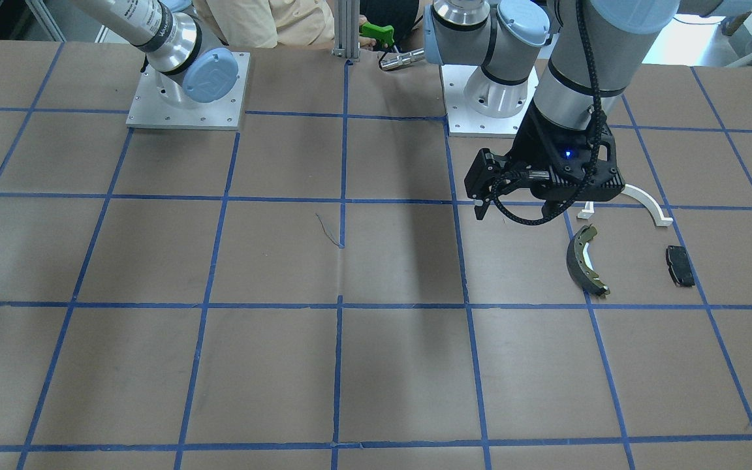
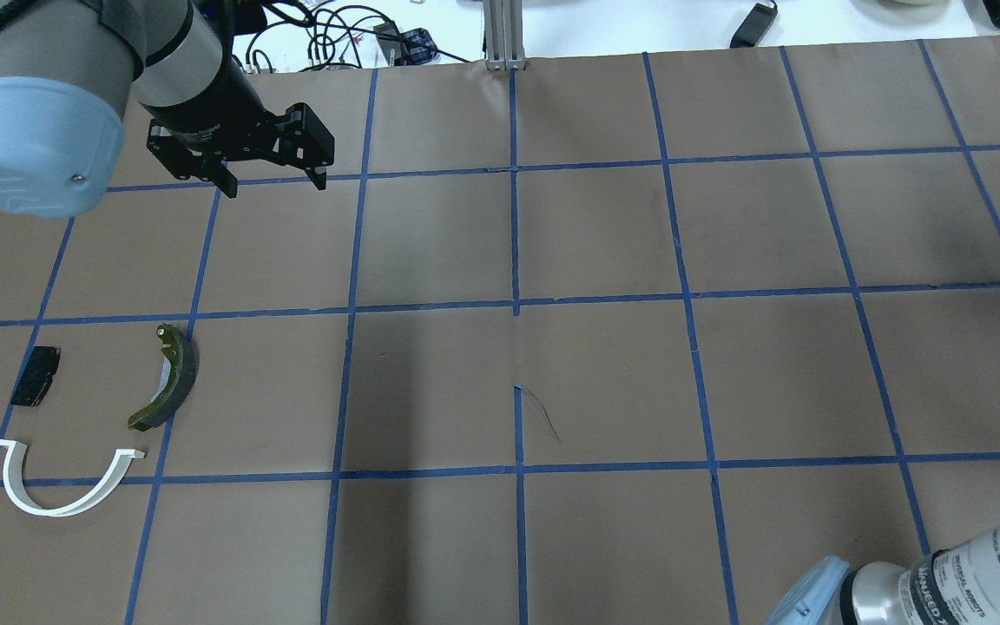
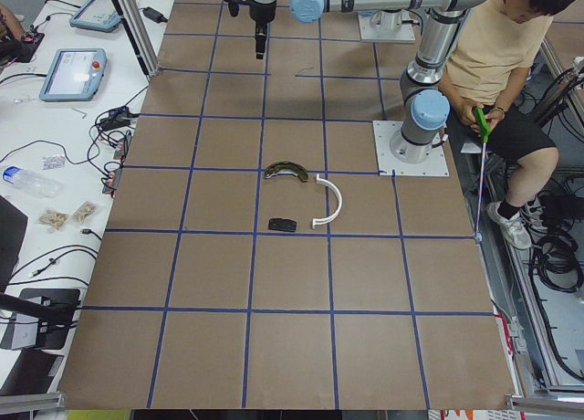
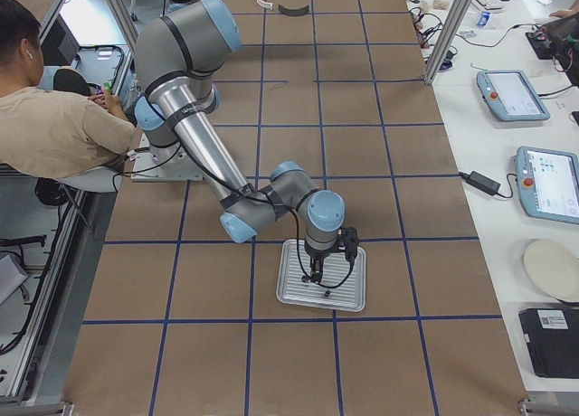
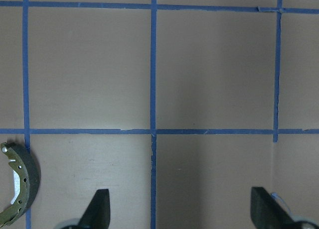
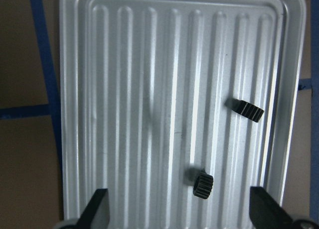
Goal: Place bearing gear from tray to pile
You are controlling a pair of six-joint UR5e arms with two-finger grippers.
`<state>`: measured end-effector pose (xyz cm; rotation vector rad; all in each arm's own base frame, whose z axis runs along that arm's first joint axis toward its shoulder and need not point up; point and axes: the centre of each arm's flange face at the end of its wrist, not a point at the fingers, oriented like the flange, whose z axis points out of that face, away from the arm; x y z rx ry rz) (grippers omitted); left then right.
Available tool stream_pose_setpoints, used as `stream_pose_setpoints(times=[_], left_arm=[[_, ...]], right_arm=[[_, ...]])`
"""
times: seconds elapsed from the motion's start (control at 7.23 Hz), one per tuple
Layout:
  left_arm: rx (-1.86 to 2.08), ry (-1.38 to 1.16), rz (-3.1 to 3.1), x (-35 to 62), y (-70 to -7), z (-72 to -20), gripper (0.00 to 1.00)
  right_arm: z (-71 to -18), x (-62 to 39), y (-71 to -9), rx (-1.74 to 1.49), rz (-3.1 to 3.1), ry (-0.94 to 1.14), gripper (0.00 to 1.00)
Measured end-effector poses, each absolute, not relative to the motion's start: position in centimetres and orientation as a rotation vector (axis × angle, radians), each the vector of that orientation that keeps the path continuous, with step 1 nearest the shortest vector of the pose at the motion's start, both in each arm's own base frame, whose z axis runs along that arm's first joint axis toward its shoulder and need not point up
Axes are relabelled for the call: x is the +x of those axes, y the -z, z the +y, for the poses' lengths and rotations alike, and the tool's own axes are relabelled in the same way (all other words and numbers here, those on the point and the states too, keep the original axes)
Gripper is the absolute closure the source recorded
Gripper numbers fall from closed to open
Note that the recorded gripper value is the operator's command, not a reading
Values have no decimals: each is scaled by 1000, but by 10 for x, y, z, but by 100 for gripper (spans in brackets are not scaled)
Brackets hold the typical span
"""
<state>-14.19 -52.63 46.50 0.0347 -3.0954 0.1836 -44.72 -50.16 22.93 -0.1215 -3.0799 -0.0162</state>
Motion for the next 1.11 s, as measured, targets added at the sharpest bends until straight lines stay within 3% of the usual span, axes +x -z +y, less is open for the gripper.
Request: stream_pose_setpoints(times=[0.14, 0.55, 0.83, 1.11], left_arm=[[34, -183, -3096, -142, -465, -526, 0], [50, -134, -3101, -141, -467, -524, 0], [57, -53, -3149, -137, -468, -519, 0], [54, -32, -3191, -133, -468, -517, 0]], right_arm=[[-501, -452, -217, -110, -3074, 44, 10], [-495, -459, -197, -87, -3040, 163, 31], [-493, -460, -192, -87, -3030, 201, 51], [-494, -461, -191, -84, -3031, 198, 52]])
